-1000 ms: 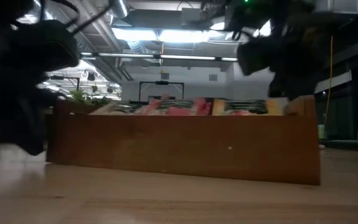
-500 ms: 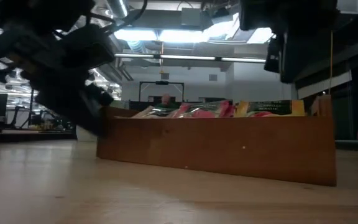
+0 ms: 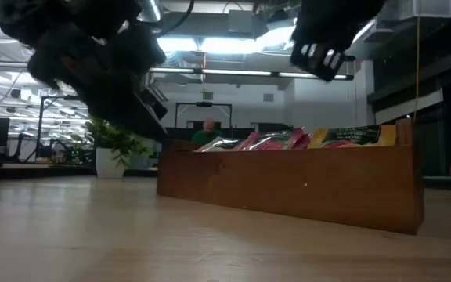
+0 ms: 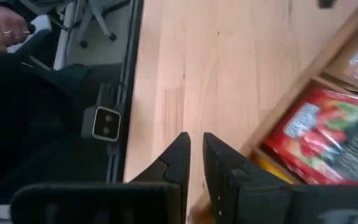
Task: Pick & Place Tea
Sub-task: Move the wood organizer to the middle right of the table
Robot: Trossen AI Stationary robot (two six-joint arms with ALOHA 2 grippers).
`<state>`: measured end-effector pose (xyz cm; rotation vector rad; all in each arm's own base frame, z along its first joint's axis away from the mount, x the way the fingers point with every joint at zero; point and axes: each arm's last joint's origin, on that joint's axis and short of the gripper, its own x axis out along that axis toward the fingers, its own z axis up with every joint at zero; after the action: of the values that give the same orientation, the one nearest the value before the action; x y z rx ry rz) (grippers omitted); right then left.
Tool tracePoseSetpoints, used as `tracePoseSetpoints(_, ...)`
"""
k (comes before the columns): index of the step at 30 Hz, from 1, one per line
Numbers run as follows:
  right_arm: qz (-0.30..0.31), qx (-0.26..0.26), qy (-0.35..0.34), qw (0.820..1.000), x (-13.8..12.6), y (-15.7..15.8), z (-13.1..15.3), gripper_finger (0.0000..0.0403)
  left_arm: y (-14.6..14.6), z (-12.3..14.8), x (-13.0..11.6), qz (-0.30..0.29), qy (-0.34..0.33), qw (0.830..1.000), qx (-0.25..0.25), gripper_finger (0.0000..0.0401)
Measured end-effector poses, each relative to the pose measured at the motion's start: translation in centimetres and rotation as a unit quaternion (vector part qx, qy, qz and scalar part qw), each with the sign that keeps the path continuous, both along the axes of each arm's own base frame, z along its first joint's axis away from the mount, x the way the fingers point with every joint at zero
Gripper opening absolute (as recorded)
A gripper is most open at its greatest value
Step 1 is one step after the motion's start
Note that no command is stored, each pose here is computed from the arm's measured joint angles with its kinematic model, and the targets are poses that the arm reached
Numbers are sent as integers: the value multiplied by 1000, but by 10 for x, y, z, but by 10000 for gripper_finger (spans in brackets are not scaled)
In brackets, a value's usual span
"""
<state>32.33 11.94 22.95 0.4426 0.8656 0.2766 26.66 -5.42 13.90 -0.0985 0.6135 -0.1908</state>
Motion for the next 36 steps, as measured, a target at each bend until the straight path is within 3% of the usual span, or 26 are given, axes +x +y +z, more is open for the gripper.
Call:
tracePoseSetpoints(6, 35, 32, 19, 999, 21, 10, -38, 47, -2, 26, -16, -84, 12, 993, -81, 3)
tracePoseSetpoints(10, 43, 35, 35, 998, 27, 15, -58, 47, -8, 57, -29, -116, -39, 986, -110, 4)
tracePoseSetpoints(15, 52, 27, 57, 997, 39, 24, -73, 47, -10, 92, -46, -106, -130, 980, -105, 2)
tracePoseSetpoints(20, 71, -9, 124, 990, 48, 31, -82, 47, -10, 111, -59, -65, -181, 977, -95, 3)
tracePoseSetpoints(28, -4, -177, 209, 962, 41, 26, -70, 47, -14, 117, -65, -40, -200, 975, -86, 4)
tracePoseSetpoints(36, -145, -315, 302, 888, 17, 5, -75, 47, -15, 115, -66, -35, -187, 978, -83, 5)
